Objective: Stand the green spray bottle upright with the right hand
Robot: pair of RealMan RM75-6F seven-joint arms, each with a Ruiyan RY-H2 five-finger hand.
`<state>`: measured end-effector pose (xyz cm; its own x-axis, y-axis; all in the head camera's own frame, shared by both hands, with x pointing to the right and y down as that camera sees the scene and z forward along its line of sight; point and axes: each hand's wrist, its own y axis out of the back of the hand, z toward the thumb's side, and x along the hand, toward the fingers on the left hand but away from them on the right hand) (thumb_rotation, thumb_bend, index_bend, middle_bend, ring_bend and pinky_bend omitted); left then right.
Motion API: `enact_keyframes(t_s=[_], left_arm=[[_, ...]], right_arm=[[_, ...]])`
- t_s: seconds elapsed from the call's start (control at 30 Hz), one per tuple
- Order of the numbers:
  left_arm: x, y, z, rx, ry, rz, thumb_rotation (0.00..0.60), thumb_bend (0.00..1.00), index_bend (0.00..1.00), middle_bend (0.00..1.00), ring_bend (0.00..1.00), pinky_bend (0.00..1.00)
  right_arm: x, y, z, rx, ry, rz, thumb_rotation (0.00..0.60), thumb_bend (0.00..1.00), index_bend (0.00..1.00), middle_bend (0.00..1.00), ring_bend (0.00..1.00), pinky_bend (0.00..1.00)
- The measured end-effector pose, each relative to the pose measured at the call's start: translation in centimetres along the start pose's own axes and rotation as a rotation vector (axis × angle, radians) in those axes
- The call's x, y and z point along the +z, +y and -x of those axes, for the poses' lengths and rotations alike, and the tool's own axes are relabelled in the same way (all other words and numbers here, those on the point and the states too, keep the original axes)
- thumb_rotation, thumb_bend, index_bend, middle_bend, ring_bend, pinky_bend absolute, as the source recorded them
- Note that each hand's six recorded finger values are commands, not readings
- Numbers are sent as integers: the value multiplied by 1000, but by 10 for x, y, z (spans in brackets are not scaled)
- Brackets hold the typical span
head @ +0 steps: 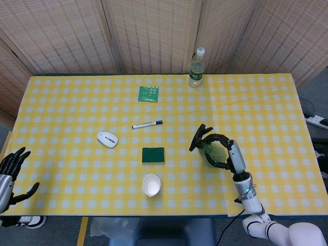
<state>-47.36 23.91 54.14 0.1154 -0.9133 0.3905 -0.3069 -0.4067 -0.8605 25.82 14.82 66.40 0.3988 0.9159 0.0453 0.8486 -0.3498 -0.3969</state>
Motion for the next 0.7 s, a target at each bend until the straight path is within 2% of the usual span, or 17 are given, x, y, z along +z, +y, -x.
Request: enact_keyframes(t_s=[0.2, 0.6, 0.7], left_arm=[[4, -4, 1, -12, -8, -9, 600, 356, 0, 16, 70, 0], [1, -6, -1, -22, 8, -20, 600, 356, 0, 16, 70, 0], [0, -7, -2, -25, 13, -22, 600, 356, 0, 16, 71, 0]], right_arm=[[-3, -8, -15, -11, 40, 23, 600, 442, 518, 605, 600, 477], [-23, 16, -33, -95, -28, 48, 600, 442, 517, 599, 604, 475], [-26, 21, -36, -107, -41, 39, 600, 442, 426, 563, 568, 436]])
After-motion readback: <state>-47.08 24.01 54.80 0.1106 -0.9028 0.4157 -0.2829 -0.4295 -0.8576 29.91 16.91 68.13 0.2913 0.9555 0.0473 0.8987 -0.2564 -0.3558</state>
